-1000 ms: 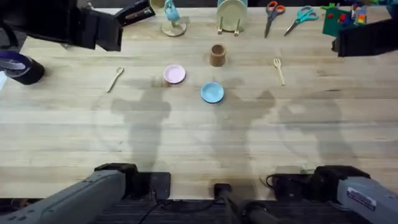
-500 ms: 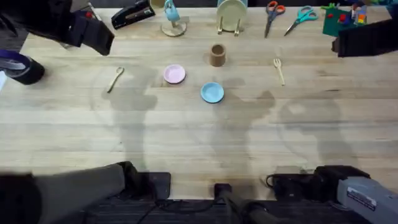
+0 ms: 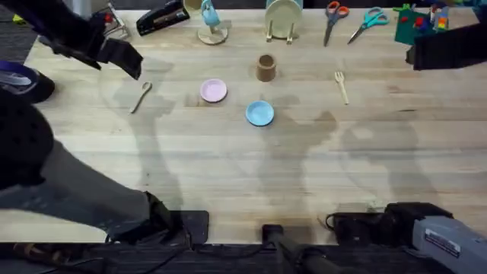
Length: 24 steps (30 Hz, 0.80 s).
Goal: Pick up a utensil and set it on the pink plate, then put the other utensil in the container.
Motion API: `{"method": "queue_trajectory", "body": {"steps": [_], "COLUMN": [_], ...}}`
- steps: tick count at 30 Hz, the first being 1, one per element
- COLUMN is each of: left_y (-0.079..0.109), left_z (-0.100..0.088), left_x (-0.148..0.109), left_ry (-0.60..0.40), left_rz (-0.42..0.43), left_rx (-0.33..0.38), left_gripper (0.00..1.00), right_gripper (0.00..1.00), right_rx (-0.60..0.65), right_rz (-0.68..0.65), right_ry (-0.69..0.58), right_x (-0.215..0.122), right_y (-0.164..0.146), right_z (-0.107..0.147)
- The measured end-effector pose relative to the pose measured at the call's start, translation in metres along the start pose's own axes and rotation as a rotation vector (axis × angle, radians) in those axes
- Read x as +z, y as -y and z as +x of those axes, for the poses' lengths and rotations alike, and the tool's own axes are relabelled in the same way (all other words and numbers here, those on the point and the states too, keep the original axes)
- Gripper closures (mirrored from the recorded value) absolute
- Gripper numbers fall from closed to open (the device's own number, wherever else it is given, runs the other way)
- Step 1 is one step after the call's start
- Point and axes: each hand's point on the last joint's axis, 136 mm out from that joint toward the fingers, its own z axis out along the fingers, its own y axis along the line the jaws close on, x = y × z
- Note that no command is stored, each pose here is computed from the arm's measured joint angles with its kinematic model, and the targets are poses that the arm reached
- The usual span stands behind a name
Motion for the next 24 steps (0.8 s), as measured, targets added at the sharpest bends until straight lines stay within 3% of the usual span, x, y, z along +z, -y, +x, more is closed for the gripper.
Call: {"method": "queue_trajectory", "body": {"steps": [7,14,24], "left_y": [-0.017,-0.024,-0.03], "left_z": [-0.013,-0.013,-0.012], "left_x": [0.043,0.084,0.109], "left_ry": [-0.015,0.016,0.03], "left_rz": [0.016,-0.006,-0.03], "left_rx": [0.006,0.016,0.022], "left_gripper": [0.002,0.005,0.006], "right_gripper": [0.005,0.005,0.005], "right_rx": [0.0,0.0,0.0], "right_rz": [0.0,0.0,0.0], "right_ry": [0.0,0.0,-0.001], "right_x": [0.0,0.0,0.0], "right_y": [0.0,0.0,0.0], "right_z": [0.0,0.0,0.0]}}
